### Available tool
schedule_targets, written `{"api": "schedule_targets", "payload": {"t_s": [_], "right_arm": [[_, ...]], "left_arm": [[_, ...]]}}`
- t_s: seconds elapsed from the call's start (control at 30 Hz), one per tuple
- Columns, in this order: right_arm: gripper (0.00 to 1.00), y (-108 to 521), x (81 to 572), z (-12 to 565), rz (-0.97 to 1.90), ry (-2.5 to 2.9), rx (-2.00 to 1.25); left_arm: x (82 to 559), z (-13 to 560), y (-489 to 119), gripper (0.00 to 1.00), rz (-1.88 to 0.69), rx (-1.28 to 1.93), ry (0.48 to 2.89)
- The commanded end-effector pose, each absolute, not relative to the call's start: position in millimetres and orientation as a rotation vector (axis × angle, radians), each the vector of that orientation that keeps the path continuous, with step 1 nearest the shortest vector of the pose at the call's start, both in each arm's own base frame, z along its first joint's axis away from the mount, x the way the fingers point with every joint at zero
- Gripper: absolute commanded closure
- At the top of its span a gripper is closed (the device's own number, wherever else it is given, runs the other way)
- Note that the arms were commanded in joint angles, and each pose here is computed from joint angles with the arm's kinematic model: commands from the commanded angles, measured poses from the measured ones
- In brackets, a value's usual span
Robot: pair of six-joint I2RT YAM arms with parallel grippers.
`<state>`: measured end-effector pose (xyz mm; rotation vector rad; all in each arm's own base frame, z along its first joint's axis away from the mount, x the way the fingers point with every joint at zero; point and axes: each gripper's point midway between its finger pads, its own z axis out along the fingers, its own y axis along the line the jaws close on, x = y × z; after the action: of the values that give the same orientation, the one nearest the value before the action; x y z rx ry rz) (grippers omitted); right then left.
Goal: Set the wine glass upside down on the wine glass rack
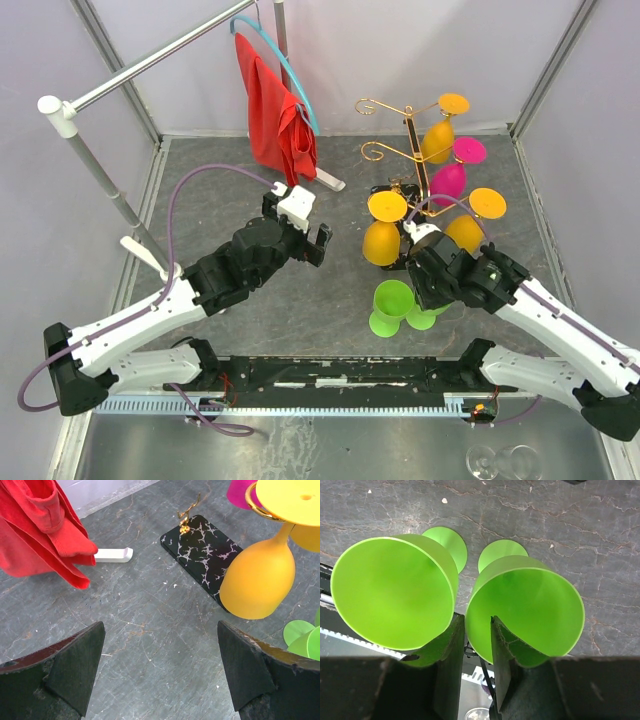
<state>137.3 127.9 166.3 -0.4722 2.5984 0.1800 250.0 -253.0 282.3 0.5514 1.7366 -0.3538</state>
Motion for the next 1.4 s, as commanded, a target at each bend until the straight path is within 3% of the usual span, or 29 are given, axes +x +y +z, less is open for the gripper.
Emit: {"api": "schedule_targets", "payload": {"t_s": [0.0, 0.17, 0.37, 0.83, 1.37], "right_arm": [[0.66, 131.6, 142.4, 164.9, 0.177, 2.578, -0.453], [0.72, 133.6, 143.3, 161.3, 0.176, 2.581, -0.458], [0.99, 130.4, 146.7, 180.4, 0.157, 2.555, -0.461], [0.99, 102.0, 151.3, 296.5, 0.105, 2.371, -0.494], [0.99, 166.0, 109.3, 394.9, 0.742, 2.064, -0.73]], "left_arm": [[250.3, 291.4, -248.0, 0.01, -0.375, 0.484, 1.725], [249.9, 292.4, -248.1, 0.01, -0.382, 0.478, 1.725], [246.9, 305.5, -253.3, 0.01, -0.436, 0.464, 1.712], [242.7, 322.9, -248.1, 0.01, -0.472, 0.411, 1.717], [245.1, 341.5, -249.3, 0.01, -0.507, 0.344, 1.709]]}}
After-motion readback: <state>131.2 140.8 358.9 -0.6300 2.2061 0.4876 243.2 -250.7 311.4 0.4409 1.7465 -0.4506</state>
